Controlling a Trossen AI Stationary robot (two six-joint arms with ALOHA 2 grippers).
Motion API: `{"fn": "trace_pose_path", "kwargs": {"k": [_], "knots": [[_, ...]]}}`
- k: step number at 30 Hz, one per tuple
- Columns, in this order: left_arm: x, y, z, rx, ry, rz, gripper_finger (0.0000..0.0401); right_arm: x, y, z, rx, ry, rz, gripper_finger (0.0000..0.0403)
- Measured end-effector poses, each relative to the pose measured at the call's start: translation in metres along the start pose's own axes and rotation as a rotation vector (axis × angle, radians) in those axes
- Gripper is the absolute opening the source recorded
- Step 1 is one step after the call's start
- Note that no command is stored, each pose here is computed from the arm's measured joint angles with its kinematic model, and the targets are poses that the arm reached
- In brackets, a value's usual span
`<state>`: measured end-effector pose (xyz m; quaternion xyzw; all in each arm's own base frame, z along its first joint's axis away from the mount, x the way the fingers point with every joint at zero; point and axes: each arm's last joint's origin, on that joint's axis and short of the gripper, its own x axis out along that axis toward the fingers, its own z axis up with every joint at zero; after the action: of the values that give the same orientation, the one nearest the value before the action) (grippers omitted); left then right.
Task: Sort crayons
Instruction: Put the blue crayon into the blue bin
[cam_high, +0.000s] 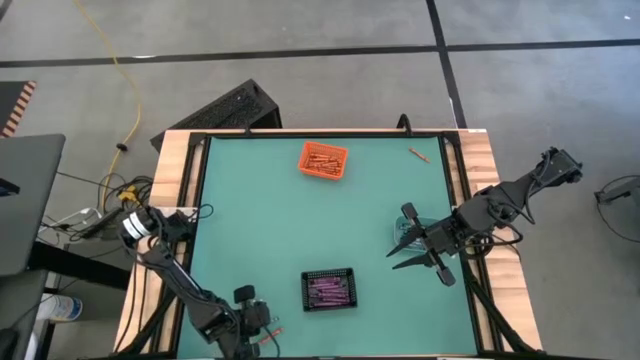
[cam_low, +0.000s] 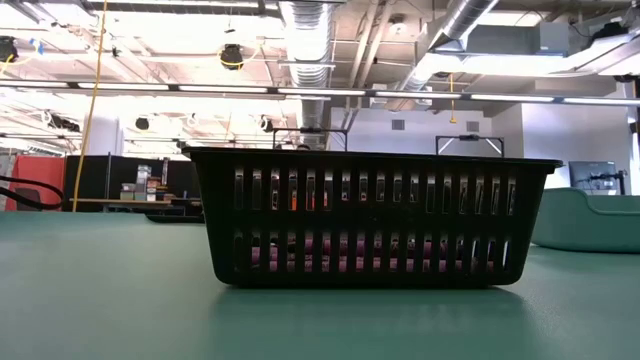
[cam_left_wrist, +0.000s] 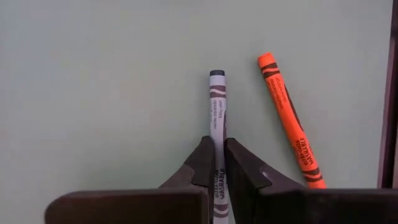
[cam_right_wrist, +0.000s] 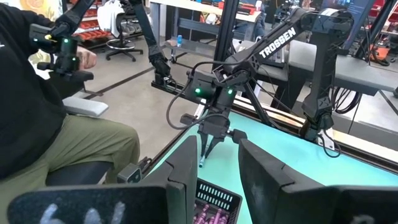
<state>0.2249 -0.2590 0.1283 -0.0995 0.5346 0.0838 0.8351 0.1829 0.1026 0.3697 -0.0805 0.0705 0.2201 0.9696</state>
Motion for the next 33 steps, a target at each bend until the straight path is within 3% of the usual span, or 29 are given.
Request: {"fn": "trace_pose_path", "kwargs": {"k": [6, 14, 23, 25, 28, 33], "knots": [[-0.004, 0.002, 0.014, 0.063, -0.089, 0.053, 0.0008, 0.000, 0.000, 0.000, 0.000, 0.000, 0.000, 0.0117], [-0.040, 0.014, 0.049, 0.095, -0.275, 0.104, 0.0007, 0.000, 0.000, -0.002, -0.001, 0.017, 0.001, 0.0117], [-0.052, 0.044, 0.113, 0.126, -0.538, 0.237, 0.0007, -0.002, 0.001, -0.017, 0.041, 0.178, 0.001, 0.0117], [-0.050, 0.051, 0.136, 0.162, -0.578, 0.206, 0.0007, -0.002, 0.001, -0.019, 0.048, 0.199, -0.025, 0.0117], [-0.039, 0.068, 0.174, 0.206, -0.629, 0.070, 0.0007, -0.002, 0.000, -0.019, 0.049, 0.195, -0.036, 0.0117], [-0.015, 0.113, 0.228, 0.187, -0.774, -0.067, 0.0007, -0.005, 0.000, -0.019, 0.033, 0.200, -0.033, 0.0117]]}}
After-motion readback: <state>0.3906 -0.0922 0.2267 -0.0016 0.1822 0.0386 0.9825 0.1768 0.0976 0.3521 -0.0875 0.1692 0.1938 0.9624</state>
